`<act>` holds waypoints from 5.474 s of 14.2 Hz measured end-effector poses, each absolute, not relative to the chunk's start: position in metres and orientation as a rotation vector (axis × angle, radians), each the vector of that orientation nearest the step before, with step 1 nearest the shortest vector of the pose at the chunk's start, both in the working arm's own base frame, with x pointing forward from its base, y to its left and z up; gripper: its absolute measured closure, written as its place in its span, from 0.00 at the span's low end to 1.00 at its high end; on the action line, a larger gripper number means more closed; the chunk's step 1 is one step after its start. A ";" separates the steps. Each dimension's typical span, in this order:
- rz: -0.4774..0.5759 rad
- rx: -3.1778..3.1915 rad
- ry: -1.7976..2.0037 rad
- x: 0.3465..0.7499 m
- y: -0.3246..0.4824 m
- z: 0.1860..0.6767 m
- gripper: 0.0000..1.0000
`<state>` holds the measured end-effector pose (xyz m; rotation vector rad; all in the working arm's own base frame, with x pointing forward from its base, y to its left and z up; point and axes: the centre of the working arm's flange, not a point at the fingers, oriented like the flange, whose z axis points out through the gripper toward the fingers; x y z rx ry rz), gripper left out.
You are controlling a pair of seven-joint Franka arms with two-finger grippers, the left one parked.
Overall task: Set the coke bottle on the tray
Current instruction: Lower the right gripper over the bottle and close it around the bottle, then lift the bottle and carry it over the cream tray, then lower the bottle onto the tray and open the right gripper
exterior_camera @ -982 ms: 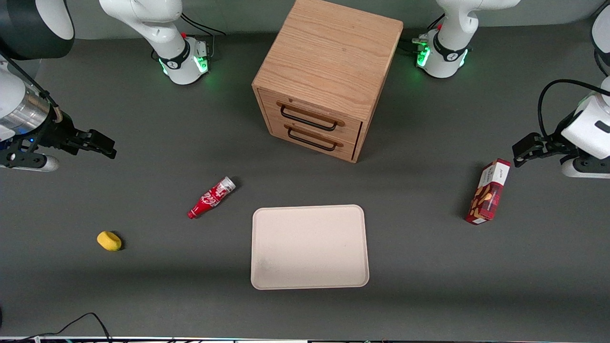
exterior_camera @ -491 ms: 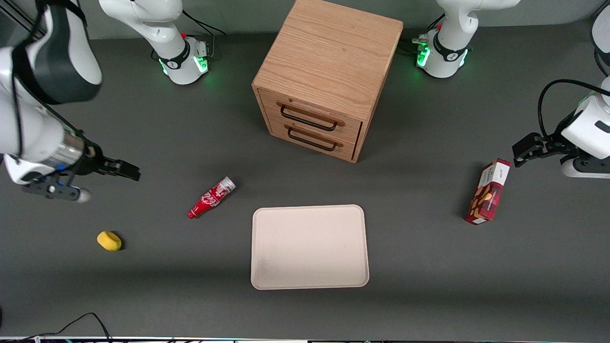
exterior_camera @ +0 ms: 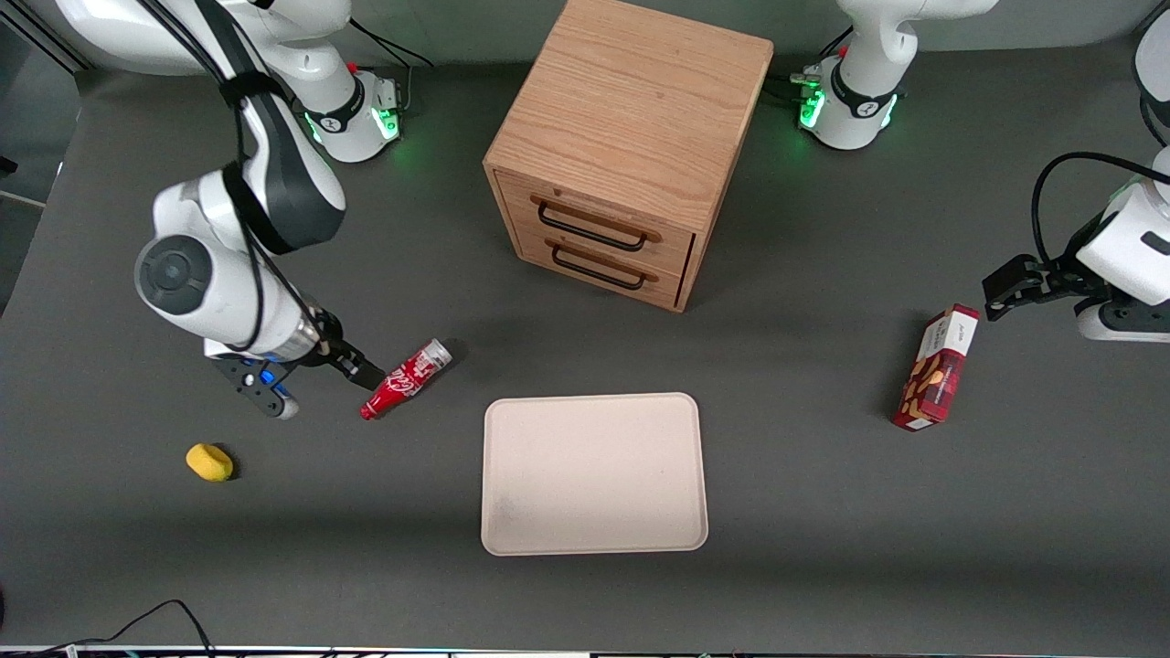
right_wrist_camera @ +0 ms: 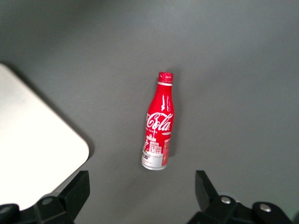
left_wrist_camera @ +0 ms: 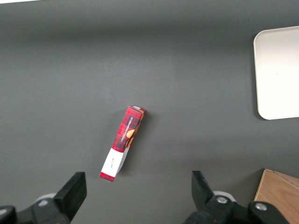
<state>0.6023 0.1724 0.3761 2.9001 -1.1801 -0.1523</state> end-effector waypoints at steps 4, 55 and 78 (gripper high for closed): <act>-0.198 2.765 -1.377 0.595 0.171 0.300 0.00; -0.245 3.253 -0.039 0.685 0.334 0.217 0.46; -0.067 3.263 -0.022 0.701 0.332 0.190 0.00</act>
